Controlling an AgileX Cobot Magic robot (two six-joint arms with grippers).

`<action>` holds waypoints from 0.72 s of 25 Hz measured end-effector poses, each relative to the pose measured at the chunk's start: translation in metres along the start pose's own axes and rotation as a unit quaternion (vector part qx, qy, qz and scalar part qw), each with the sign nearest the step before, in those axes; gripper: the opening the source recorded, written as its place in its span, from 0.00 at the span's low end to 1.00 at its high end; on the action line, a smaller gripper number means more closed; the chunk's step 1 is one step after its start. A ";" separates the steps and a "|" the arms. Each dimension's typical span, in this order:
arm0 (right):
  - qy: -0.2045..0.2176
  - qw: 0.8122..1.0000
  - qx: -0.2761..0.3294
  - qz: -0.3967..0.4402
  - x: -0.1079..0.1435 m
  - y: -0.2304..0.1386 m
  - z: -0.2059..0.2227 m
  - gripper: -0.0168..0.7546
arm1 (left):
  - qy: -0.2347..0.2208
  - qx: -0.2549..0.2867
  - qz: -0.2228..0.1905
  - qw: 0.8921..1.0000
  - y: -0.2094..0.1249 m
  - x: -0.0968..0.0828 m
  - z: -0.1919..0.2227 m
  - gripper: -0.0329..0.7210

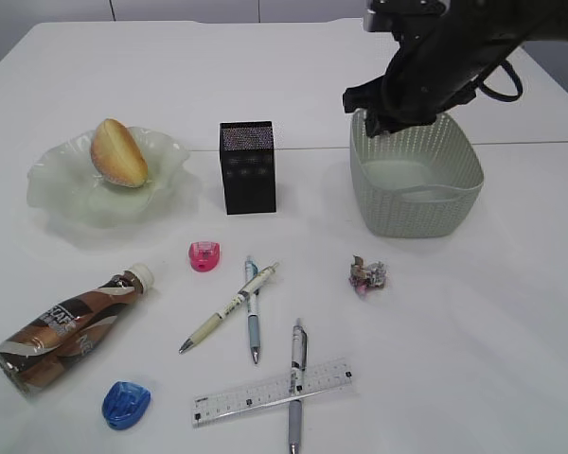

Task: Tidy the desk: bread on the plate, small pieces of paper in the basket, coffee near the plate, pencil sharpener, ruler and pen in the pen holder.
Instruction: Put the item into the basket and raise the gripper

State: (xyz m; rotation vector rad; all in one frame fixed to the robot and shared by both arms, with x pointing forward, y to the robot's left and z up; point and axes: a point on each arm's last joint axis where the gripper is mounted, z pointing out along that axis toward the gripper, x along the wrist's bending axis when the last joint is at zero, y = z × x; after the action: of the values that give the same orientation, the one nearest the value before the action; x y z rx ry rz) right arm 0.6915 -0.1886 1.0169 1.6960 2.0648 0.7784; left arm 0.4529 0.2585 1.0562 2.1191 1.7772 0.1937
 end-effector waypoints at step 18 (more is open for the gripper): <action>-0.023 0.988 0.148 0.032 -0.003 -0.020 -0.004 0.62 | -0.008 0.007 -0.005 1.000 -0.001 -0.002 0.000 0.62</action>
State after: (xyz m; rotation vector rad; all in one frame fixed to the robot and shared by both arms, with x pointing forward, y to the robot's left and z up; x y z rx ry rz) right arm 0.6737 -0.1949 1.0076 1.9230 2.1903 0.4620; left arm 0.4514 0.2572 1.0560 2.1152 1.7844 0.1607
